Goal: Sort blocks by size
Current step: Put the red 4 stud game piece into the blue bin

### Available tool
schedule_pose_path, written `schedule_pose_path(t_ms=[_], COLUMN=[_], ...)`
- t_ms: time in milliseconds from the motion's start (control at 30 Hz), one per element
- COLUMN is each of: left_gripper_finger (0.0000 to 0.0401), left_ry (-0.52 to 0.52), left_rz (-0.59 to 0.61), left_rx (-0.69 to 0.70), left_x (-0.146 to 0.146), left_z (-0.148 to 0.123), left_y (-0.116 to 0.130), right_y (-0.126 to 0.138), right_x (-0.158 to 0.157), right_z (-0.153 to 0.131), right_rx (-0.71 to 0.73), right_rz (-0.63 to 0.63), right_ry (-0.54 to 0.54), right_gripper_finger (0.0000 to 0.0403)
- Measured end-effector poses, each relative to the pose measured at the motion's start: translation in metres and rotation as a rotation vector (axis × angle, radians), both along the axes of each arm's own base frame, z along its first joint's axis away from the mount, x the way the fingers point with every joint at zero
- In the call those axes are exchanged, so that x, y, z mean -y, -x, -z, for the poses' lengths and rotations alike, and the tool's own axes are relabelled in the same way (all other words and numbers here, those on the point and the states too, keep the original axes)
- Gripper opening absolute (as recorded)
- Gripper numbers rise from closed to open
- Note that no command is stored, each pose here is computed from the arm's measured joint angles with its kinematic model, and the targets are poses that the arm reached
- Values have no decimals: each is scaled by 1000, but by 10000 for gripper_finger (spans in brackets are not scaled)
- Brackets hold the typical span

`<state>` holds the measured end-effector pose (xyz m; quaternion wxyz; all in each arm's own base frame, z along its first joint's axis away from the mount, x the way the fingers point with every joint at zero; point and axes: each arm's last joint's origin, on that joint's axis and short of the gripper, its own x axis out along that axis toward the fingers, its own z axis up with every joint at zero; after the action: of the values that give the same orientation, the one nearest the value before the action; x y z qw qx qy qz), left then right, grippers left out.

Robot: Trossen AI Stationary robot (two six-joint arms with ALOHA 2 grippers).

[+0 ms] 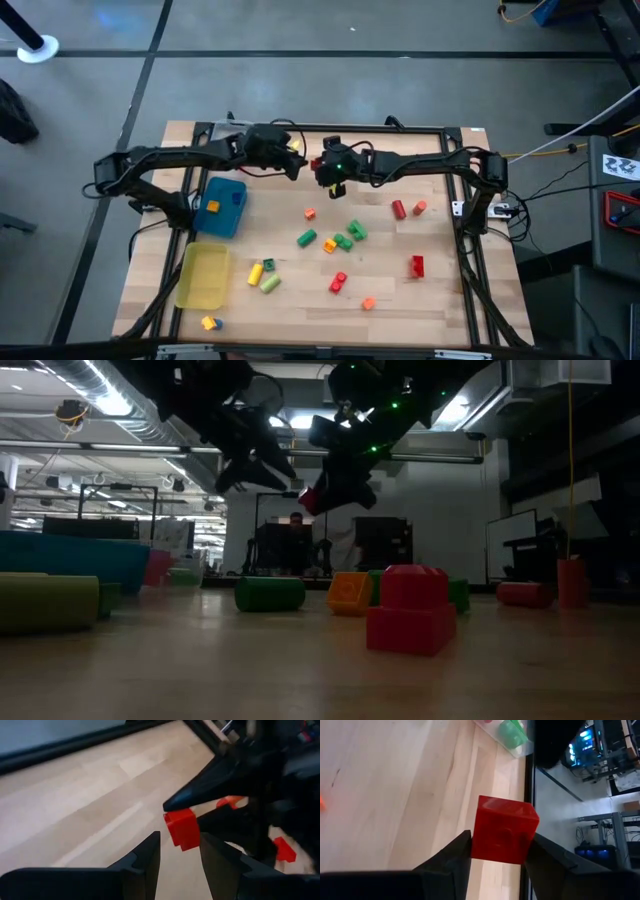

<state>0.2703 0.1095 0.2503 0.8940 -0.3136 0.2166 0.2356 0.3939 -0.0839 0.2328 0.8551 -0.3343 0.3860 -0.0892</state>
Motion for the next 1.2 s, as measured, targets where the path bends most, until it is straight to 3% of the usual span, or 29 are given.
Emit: schedule_pose_path(t_ms=[300, 1200], left_gripper_finger=[122, 122], left_ry=[10, -63], left_rz=[23, -62], left_rx=[-15, 28], left_x=[3, -1], left_z=[16, 11], left_y=[-15, -18], right_y=[-1, -2], right_x=[0, 1], right_z=[-1, -4], right_rx=[10, 60], right_rz=[0, 24], right_ry=[2, -16], right_gripper_finger=[161, 161])
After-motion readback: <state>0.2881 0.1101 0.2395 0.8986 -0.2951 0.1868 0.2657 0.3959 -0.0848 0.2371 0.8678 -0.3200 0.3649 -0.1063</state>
